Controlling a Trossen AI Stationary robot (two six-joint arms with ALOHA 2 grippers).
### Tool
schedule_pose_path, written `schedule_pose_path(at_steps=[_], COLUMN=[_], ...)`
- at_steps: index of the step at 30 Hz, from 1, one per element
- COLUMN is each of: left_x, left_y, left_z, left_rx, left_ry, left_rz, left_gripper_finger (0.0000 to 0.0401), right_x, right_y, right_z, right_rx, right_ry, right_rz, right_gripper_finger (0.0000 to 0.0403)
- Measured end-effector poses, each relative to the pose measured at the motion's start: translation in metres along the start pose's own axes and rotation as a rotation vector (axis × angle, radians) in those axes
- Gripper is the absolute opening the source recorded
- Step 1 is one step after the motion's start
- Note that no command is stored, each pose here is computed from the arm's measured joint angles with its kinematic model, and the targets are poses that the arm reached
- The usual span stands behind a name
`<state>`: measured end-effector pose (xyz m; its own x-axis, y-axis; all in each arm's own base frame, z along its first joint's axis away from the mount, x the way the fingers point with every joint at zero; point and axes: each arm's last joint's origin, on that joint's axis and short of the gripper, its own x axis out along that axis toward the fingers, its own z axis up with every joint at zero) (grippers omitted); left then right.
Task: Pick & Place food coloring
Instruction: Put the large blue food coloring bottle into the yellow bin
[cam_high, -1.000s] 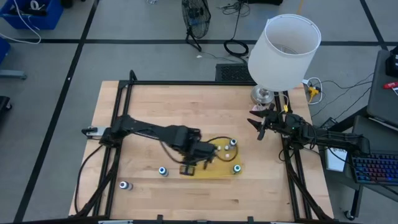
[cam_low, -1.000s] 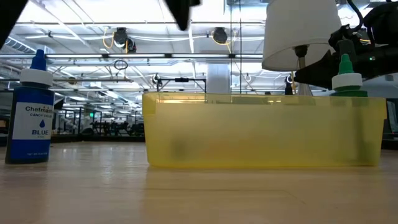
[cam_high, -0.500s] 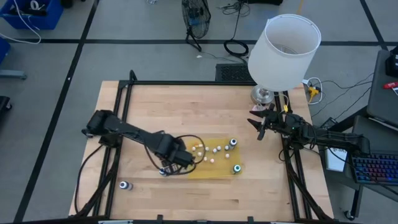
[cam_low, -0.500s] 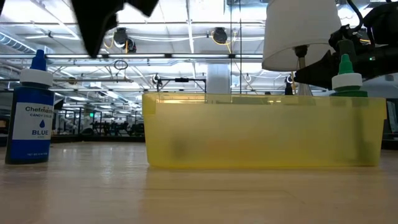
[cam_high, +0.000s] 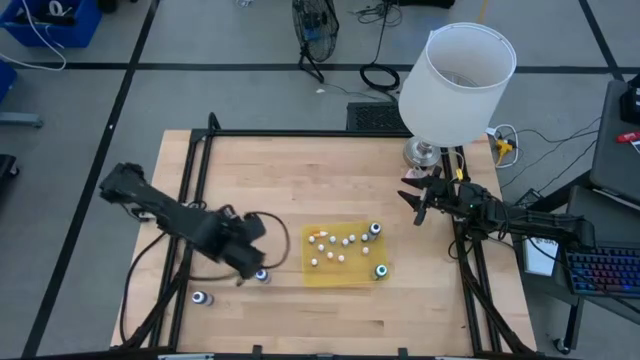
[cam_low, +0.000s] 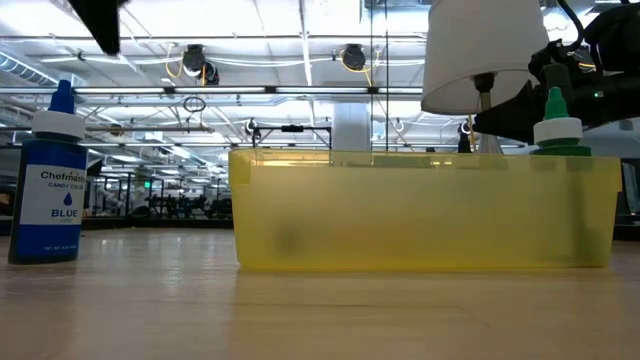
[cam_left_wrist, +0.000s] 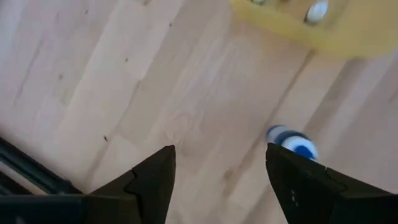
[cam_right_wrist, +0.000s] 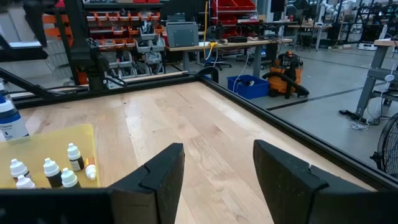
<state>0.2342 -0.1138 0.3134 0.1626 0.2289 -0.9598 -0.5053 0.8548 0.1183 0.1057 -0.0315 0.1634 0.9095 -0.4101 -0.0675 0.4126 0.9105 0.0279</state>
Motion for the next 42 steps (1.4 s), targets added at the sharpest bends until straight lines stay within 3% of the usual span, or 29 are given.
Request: schedule_pose_path(at_steps=[5, 6, 11, 17, 22, 30, 36, 42], left_x=[-0.023, -0.022, -0.011, -0.003, 0.003, 0.003, 0.020, 0.049], left_y=[0.022, 0.023, 0.018, 0.010, 0.016, 0.000, -0.016, -0.037], left_z=[-0.009, -0.010, -0.015, -0.009, -0.003, 0.007, 0.008, 0.008], left_rx=[-0.228, -0.230, 0.032, -0.009, -0.102, -0.070, -0.017, 0.118], left_ry=[-0.065, -0.063, -0.029, 0.033, 0.098, 0.059, 0.074, 0.169], left_rz=[-0.107, -0.103, -0.095, -0.202, -0.199, -0.362, -0.288, -0.228], left_gripper_finger=[0.0251, 0.0251, 0.0251, 0.0251, 0.0251, 0.0251, 0.0251, 0.0251], right_x=[0.000, 0.000, 0.000, 0.000, 0.000, 0.000, 0.000, 0.000], right_y=[0.000, 0.000, 0.000, 0.000, 0.000, 0.000, 0.000, 0.000], right_z=[0.000, 0.000, 0.000, 0.000, 0.000, 0.000, 0.000, 0.000], right_rx=[0.000, 0.000, 0.000, 0.000, 0.000, 0.000, 0.000, 0.000], right_ry=[0.000, 0.000, 0.000, 0.000, 0.000, 0.000, 0.000, 0.000], right_rz=[0.000, 0.000, 0.000, 0.000, 0.000, 0.000, 0.000, 0.000], right_gripper_finger=[0.0181, 0.0181, 0.0181, 0.0181, 0.0181, 0.0181, 0.0181, 0.0181])
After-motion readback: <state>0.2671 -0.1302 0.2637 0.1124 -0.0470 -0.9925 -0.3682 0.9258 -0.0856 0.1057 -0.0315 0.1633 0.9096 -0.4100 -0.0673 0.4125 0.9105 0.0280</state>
